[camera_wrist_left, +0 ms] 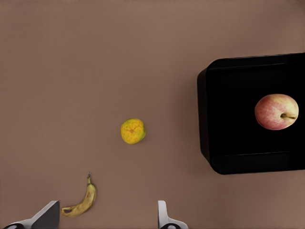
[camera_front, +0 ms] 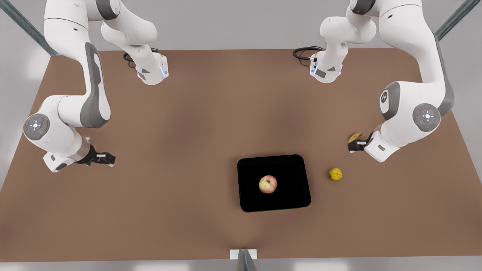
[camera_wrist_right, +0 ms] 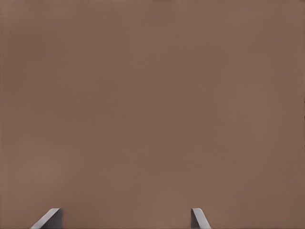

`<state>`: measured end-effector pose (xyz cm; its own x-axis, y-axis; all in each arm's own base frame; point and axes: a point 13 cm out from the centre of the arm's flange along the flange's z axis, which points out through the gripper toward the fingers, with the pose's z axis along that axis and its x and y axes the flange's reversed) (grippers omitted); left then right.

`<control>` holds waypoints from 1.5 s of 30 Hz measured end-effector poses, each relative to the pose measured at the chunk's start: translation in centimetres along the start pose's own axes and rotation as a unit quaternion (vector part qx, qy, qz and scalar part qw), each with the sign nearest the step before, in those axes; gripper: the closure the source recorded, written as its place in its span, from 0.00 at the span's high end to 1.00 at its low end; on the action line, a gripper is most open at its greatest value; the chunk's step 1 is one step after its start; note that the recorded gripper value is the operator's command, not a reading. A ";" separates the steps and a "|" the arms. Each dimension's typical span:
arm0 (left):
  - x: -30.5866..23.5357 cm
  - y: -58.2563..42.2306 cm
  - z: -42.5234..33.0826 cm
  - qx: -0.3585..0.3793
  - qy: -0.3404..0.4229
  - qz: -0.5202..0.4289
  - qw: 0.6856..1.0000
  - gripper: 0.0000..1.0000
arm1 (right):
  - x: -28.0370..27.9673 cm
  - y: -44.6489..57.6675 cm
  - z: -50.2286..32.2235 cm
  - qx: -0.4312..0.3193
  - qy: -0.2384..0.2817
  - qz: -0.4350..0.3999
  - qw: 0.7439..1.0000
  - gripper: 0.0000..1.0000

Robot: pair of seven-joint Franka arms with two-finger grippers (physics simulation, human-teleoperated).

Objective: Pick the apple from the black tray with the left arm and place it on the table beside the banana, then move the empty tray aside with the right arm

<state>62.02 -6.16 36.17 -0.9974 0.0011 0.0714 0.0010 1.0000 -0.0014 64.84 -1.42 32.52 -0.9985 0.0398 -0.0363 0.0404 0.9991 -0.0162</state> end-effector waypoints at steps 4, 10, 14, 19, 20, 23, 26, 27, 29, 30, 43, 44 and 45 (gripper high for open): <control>-0.8 -1.2 -0.6 0.003 -0.018 0.012 1.000 1.00 | -1.3 -0.1 -0.3 0.001 -0.022 0.005 1.000 1.00; 3.7 -26.5 1.7 -0.011 -0.032 0.163 0.986 1.00 | -4.7 -0.5 6.1 0.003 -0.005 0.013 1.000 1.00; 4.1 -30.5 8.2 -0.022 -0.016 0.138 0.990 1.00 | -6.9 -0.5 -1.1 0.000 -0.059 0.017 0.998 1.00; 0.7 -29.4 13.4 -0.029 -0.029 0.075 0.996 1.00 | -6.4 -0.3 -1.7 0.001 -0.052 0.017 0.998 1.00; 0.3 -29.6 14.3 -0.028 -0.032 0.067 0.997 1.00 | -6.1 -0.2 -1.6 0.001 -0.048 0.017 0.999 1.00; -1.8 -31.8 15.8 -0.013 -0.062 0.048 0.997 1.00 | -5.5 -0.1 -1.3 0.001 -0.034 0.018 0.999 1.00; -4.4 -33.4 17.4 0.002 -0.089 0.027 0.996 1.00 | -5.1 -0.1 -1.1 0.001 -0.025 0.019 1.000 1.00; -4.8 -33.6 18.6 0.004 -0.092 0.021 0.996 1.00 | -5.0 -0.1 -1.1 0.001 -0.022 0.019 1.000 1.00; -5.3 -33.7 20.3 0.006 -0.097 0.011 0.995 1.00 | -4.8 -0.1 -1.0 0.001 -0.019 0.020 1.000 1.00; -5.5 -33.8 20.6 0.008 -0.101 0.006 0.995 1.00 | -4.8 -0.1 -1.0 0.001 -0.018 0.020 1.000 1.00; -6.8 -33.1 25.3 -0.008 -0.120 -0.018 0.993 1.00 | -4.5 -0.2 -0.9 0.002 -0.011 0.023 1.000 1.00; -6.9 -32.9 25.7 -0.009 -0.120 -0.019 0.993 1.00 | -4.5 -0.2 -0.9 0.002 -0.011 0.023 1.000 1.00; -6.9 -32.9 26.0 -0.009 -0.120 -0.020 0.992 1.00 | -4.4 -0.2 -0.9 0.002 -0.011 0.023 1.000 1.00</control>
<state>67.01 -39.07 9.81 -0.9848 -0.0377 -0.1695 -0.0406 0.9991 0.0140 69.24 -1.80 33.55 -0.9945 0.0859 -0.0596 0.0871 0.9960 -0.0181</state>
